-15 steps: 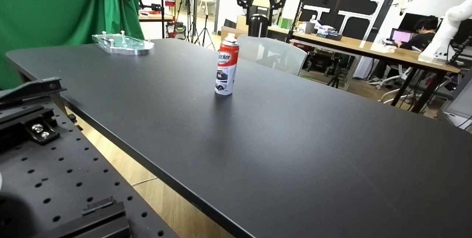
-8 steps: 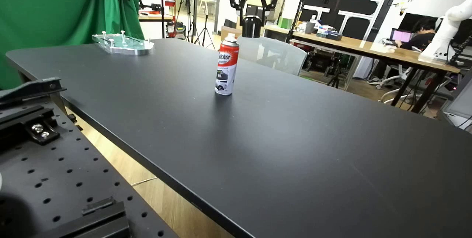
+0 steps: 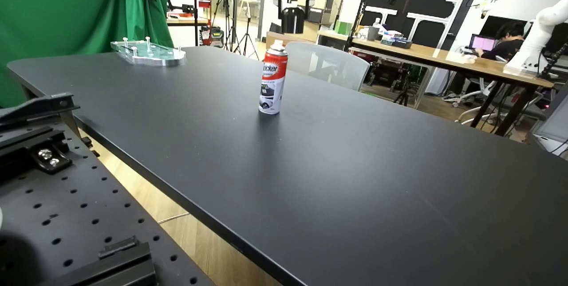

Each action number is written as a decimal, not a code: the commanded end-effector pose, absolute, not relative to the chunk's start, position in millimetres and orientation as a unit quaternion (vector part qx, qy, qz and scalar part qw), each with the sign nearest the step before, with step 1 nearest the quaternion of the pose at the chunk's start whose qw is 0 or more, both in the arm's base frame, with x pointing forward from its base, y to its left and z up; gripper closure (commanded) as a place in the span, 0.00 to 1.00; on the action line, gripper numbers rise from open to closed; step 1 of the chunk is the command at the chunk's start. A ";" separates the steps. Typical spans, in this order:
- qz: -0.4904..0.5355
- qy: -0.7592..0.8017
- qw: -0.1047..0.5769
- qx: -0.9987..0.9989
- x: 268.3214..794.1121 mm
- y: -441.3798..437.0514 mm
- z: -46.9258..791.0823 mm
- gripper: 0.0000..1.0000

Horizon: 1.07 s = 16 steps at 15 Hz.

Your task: Put the black cap on the white can

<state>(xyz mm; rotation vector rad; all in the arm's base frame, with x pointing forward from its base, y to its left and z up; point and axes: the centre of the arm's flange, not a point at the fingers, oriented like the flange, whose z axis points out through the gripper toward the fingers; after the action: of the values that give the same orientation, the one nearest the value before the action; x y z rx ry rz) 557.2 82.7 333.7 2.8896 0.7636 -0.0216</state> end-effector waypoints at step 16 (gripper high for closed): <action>-0.012 0.273 0.059 0.960 530.2 70.4 321.0 0.68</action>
<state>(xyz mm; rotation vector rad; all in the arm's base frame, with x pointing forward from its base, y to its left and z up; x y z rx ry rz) 533.9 75.4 320.8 2.9007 0.7891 -0.0470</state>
